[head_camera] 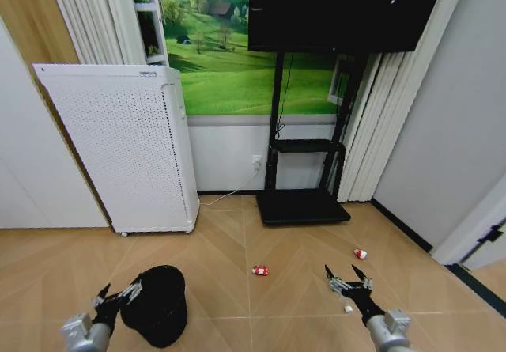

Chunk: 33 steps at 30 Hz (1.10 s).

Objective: Pick up the trash bin and place the garbage on the floor into it.

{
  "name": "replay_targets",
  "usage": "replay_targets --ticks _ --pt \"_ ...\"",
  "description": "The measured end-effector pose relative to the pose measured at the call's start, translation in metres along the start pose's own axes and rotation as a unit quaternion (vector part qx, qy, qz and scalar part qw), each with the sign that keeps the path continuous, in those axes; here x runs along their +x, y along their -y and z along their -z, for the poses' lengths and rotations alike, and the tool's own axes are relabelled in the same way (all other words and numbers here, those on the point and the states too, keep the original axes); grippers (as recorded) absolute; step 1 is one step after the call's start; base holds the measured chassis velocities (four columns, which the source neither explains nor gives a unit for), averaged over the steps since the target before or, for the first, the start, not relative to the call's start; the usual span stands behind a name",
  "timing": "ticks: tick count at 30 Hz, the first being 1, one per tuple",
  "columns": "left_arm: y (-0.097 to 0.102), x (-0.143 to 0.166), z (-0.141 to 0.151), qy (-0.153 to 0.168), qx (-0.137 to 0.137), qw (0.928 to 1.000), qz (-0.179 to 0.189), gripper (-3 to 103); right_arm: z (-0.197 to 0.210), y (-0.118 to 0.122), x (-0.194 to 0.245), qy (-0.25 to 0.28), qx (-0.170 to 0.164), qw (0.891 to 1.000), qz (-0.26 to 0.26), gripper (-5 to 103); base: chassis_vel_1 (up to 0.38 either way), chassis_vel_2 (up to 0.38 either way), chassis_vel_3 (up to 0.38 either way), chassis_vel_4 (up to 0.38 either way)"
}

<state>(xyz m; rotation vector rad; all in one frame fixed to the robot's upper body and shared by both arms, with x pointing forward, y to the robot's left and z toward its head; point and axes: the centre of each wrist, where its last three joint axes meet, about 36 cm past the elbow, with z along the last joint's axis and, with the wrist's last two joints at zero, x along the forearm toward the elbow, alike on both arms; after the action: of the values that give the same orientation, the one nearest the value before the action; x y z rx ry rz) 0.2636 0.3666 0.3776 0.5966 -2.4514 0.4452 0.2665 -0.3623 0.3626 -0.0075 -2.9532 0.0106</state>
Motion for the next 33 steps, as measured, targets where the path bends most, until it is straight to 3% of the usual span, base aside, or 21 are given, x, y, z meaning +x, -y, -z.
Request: replay_targets --ticks 4,8,13,21,22,25,31,33 --pt "-0.002 -0.014 0.000 -0.047 0.014 0.9987 0.016 100 -0.002 0.006 0.002 0.000 0.002 1.000 -0.006 100 0.000 0.000 0.000 0.000" --pt "-0.001 -0.024 0.003 -0.079 0.020 0.9967 0.006 100 -0.008 0.009 0.004 0.000 0.001 1.000 -0.010 100 0.000 0.000 0.000 0.000" --pt "0.003 -0.036 0.004 -0.080 0.013 0.9964 -0.024 103 -0.014 0.010 0.004 -0.003 -0.002 1.000 -0.014 100 0.000 0.000 0.000 0.000" --pt "0.013 -0.035 -0.003 -0.088 0.009 0.9954 -0.035 73 -0.016 0.013 -0.004 -0.005 0.000 1.000 -0.019 100 0.000 0.000 0.000 0.000" --pt "0.013 -0.035 -0.003 -0.088 0.009 0.9954 -0.035 73 -0.016 0.013 -0.004 -0.005 0.000 1.000 -0.019 100 0.000 0.000 0.000 0.000" --pt "0.011 -0.038 -0.007 -0.090 0.011 0.9955 -0.028 57 -0.014 0.014 -0.015 -0.005 -0.001 1.000 -0.022 100 0.000 0.000 0.000 0.000" --pt "0.009 -0.039 -0.007 -0.089 0.013 0.9956 -0.024 40 -0.015 0.015 -0.021 -0.009 -0.004 1.000 -0.024 100 0.000 0.000 0.000 0.000" --pt "0.008 -0.040 -0.008 -0.088 0.013 0.9958 -0.022 30 -0.017 0.015 -0.022 -0.012 -0.006 1.000 -0.024 100 0.000 0.000 0.000 0.000"
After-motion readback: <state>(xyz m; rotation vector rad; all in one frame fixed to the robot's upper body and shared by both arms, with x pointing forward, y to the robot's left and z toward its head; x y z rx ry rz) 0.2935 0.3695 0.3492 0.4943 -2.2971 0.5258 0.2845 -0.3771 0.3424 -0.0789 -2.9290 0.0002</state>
